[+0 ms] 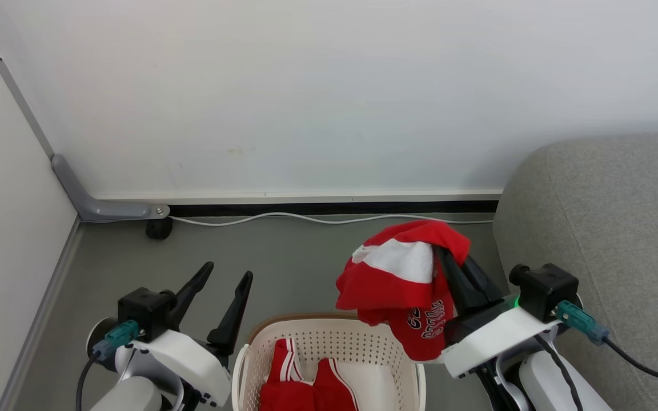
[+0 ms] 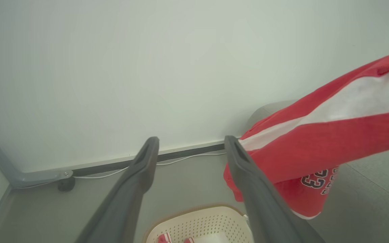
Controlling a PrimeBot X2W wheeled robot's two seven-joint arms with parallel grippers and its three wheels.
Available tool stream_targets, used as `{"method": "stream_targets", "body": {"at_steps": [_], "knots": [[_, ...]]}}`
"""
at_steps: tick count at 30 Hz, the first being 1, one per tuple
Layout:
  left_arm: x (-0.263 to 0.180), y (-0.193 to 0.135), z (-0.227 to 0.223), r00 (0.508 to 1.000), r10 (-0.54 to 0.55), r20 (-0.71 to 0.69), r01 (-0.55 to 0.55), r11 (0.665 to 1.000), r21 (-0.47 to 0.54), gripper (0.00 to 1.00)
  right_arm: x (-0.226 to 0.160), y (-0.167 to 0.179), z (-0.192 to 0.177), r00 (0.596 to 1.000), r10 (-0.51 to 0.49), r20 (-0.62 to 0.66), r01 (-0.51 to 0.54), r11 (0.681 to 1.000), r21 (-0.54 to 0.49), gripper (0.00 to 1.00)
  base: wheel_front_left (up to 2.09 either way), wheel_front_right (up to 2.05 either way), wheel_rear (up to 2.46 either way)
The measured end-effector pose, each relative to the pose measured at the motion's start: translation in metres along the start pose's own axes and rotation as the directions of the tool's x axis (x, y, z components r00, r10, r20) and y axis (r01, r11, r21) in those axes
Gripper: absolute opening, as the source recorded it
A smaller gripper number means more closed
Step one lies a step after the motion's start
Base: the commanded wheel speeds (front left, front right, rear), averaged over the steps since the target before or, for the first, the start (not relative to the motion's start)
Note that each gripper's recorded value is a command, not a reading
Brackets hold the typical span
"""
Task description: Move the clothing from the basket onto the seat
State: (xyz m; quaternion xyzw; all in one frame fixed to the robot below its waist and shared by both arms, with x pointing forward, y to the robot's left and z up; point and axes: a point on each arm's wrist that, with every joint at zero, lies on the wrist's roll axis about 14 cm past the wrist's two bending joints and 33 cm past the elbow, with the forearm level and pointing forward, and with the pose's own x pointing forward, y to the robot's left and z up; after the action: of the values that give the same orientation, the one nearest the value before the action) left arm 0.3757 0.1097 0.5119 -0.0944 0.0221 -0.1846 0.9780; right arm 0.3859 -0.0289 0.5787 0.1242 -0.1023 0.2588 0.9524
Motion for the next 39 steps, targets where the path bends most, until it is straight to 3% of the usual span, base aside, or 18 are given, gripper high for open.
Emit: {"method": "stream_targets", "body": {"at_steps": [10,18,27,39], "knots": [[0.007,-0.038,0.003,0.993,-0.119,0.024,0.119,0.993,-0.018,1.0,-0.013,-0.028,0.01,0.995,-0.092,0.026,0.092,0.995,-0.022,0.0,0.0,0.0,0.0],[0.018,-0.08,-0.013,0.969,-0.248,-0.015,0.248,0.968,-0.024,1.0,-0.037,-0.06,0.028,0.977,-0.201,0.072,0.205,0.977,-0.051,0.0,0.0,0.0,0.0],[0.028,-0.145,-0.023,0.9,-0.435,-0.035,0.434,0.9,-0.035,1.0,-0.081,-0.098,0.044,0.929,-0.352,0.11,0.361,0.929,-0.077,0.0,0.0,0.0,0.0],[0.021,-0.22,-0.041,0.772,-0.631,-0.08,0.626,0.776,-0.079,1.0,-0.146,-0.135,0.065,0.834,-0.526,0.167,0.546,0.83,-0.112,0.0,0.0,0.0,0.0]]}}
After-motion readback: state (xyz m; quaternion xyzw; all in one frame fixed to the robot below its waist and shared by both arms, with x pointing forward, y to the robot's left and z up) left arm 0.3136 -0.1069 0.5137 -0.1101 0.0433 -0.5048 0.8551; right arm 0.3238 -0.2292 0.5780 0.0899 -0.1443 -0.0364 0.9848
